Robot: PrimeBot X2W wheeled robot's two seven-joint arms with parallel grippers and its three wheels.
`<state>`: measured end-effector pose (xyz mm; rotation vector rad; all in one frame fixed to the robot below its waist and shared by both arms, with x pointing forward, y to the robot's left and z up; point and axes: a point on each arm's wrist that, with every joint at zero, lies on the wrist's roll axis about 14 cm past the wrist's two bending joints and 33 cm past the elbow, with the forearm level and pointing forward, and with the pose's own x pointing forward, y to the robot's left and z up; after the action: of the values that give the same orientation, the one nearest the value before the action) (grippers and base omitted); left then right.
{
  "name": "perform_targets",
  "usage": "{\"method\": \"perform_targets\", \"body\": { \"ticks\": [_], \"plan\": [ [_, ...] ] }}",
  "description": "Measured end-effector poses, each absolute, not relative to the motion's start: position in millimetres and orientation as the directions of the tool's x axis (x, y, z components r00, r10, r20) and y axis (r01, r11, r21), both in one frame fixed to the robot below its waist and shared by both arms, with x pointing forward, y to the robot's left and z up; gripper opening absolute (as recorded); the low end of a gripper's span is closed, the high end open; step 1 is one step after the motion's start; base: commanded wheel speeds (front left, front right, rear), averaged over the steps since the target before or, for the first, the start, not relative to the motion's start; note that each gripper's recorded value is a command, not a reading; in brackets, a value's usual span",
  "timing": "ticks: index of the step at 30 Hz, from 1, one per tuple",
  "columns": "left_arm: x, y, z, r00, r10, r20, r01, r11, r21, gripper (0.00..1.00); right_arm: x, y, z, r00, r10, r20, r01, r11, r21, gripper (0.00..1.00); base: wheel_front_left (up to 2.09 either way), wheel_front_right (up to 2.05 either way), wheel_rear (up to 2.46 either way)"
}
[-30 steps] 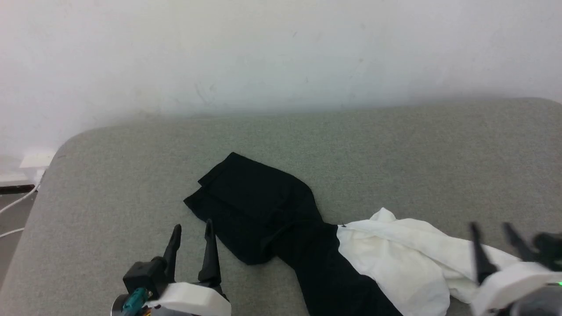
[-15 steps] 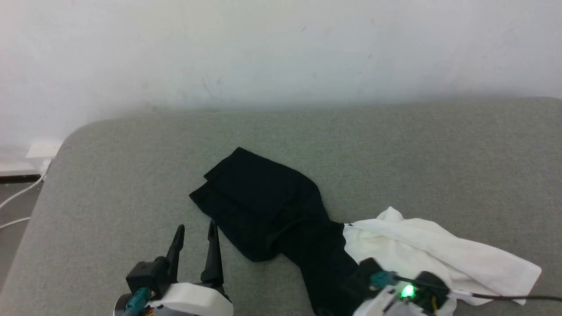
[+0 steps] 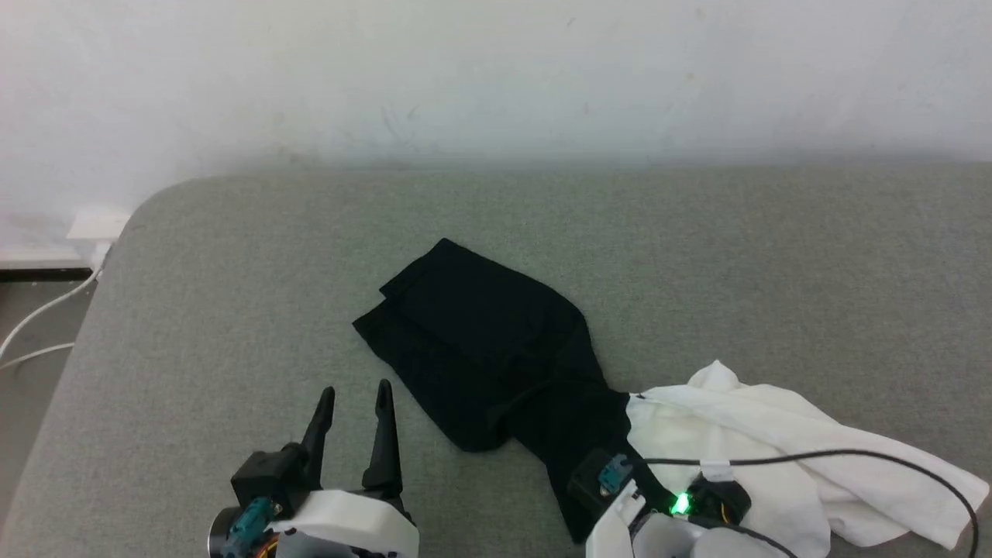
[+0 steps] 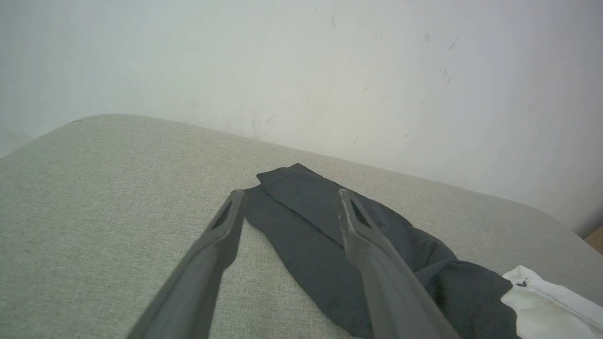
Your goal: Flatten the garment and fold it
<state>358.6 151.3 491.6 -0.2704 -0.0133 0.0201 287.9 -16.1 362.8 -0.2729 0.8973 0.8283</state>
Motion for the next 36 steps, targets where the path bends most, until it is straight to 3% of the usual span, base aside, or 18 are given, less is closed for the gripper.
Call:
{"method": "perform_targets", "body": {
  "ticks": [1, 2, 6, 9, 15, 20, 23, 26, 29, 34, 35, 36],
  "plan": [
    [358.4, 152.2, 490.5, 1.0, 0.024, 0.007, -0.022, 0.964, -0.267, 1.0, 288.8, -15.2, 361.8, 0.339, 0.522, -0.783, -0.736, 0.666, 0.125, 0.33, 0.0, 0.0, 0.0],
    [358.2, 152.5, 490.0, 1.0, 0.025, 0.005, -0.023, 0.964, -0.267, 1.0, 289.6, -15.3, 360.7, 0.333, 0.518, -0.788, -0.739, 0.663, 0.124, 0.0, 0.0, 0.0, 0.0],
    [358.0, 151.9, 490.7, 1.0, 0.024, 0.007, -0.021, 0.964, -0.266, 1.0, 294.0, -12.1, 363.9, 0.347, 0.533, -0.772, -0.745, 0.656, 0.118, 0.0, 0.0, 0.0, 0.0],
    [358.0, 149.7, 493.4, 1.0, 0.018, 0.016, -0.013, 0.964, -0.267, 1.0, 303.0, -6.6, 376.3, 0.411, 0.576, -0.706, -0.743, 0.661, 0.108, 0.0, 0.0, 0.0, 0.0],
    [359.2, 143.9, 499.6, 0.999, 0.001, 0.035, 0.009, 0.963, -0.268, 1.0, 371.6, -19.3, 458.9, 0.68, 0.606, -0.412, -0.652, 0.757, 0.039, 0.0, 0.0, 0.0, 0.0],
    [360.7, 137.8, 501.1, 0.999, -0.018, 0.04, 0.028, 0.963, -0.269, 1.0, 421.5, -103.3, 517.9, 0.887, 0.406, -0.221, -0.41, 0.912, 0.033, 0.0, 0.0, 0.0, 0.0],
    [362.3, 133.5, 501.6, 0.999, -0.031, 0.041, 0.041, 0.962, -0.27, 1.0, 426.9, -178.1, 520.2, 0.955, 0.207, -0.212, -0.2, 0.978, 0.052, 0.0, 0.0, 0.0, 0.0],
    [363.4, 130.6, 500.3, 0.999, -0.039, 0.037, 0.048, 0.962, -0.27, 1.0, 409.1, -247.6, 497.4, 0.96, 0.009, -0.281, 0.011, 0.997, 0.071, 0.0, 0.0, 0.0, 0.0],
    [364.4, 128.2, 497.8, 0.998, -0.046, 0.03, 0.053, 0.961, -0.271, 1.0, 376.5, -294.1, 460.7, 0.91, -0.132, -0.394, 0.173, 0.982, 0.072, 0.0, 0.0, 0.0, 0.0],
    [366.0, 123.3, 494.4, 0.998, -0.062, 0.019, 0.065, 0.961, -0.27, 1.0, 331.8, -303.9, 412.7, 0.834, -0.196, -0.516, 0.29, 0.951, 0.107, 0.0, 0.0, 0.0, 0.0],
    [366.3, 121.3, 493.6, 0.998, -0.068, 0.017, 0.07, 0.96, -0.27, 1.0, 328.8, -298.9, 408.8, 0.833, -0.191, -0.52, 0.29, 0.95, 0.117, 0.33, 0.0, 0.0, 0.0],
    [366.5, 119.1, 492.4, 0.997, -0.074, 0.013, 0.075, 0.96, -0.269, 1.0, 328.1, -294.5, 408.0, 0.838, -0.186, -0.513, 0.286, 0.95, 0.123, 0.79, 0.0, 0.0, 0.0]
  ]
}}
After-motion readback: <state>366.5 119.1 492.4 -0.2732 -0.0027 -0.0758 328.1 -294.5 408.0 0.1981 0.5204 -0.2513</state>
